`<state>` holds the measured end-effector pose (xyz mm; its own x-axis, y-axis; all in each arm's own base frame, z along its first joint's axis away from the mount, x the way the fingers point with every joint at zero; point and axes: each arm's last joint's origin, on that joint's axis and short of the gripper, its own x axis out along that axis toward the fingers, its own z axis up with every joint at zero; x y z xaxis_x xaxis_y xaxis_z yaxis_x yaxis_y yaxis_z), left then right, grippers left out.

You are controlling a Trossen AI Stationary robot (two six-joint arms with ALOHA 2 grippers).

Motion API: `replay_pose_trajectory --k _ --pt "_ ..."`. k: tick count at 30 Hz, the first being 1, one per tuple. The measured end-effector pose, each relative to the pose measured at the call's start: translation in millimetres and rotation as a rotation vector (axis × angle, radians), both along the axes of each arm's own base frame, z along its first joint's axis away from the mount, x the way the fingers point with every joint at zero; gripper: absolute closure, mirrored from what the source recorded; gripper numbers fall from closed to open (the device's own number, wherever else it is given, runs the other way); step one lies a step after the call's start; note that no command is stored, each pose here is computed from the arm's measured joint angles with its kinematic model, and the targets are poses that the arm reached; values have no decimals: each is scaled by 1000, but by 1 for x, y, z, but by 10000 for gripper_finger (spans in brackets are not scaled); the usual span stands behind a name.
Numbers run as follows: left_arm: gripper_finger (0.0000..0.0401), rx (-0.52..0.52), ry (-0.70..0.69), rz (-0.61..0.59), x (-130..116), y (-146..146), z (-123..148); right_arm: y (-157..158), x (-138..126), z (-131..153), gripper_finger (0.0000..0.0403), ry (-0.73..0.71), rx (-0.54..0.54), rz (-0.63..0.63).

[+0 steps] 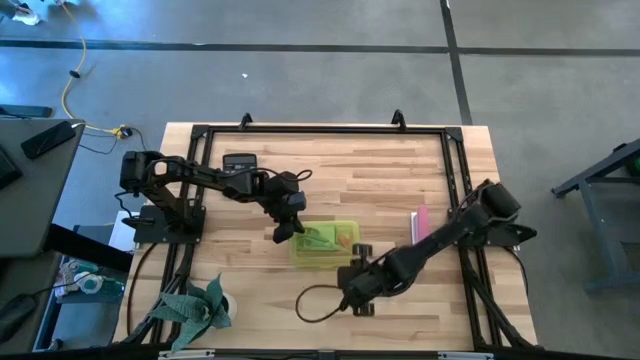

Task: Pack school essentials
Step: Close the yellow supply box

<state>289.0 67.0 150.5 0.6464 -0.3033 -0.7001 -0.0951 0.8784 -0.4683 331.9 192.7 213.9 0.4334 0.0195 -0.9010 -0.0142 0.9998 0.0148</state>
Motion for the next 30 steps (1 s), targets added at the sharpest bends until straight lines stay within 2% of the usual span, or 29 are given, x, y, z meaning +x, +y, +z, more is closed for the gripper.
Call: replay_pose_trajectory --k 4,8,12,18,25,30 --pt "401 15 -12 5 -1 0 4 -16 -1 23 240 -114 -116 -57" --pt "401 58 -34 22 -2 0 12 -35 3 33 240 -153 -161 -115" --pt "401 130 -41 25 -5 -3 19 -55 9 32 240 -127 -177 -170" --pt "401 146 -56 4 -7 -13 28 -78 15 31 240 -91 -178 -253" --pt "401 164 -71 -73 -5 -31 29 -83 21 19 240 -47 -155 -258" --pt "401 253 -69 -107 -2 -49 29 -82 26 2 240 9 -160 -245"
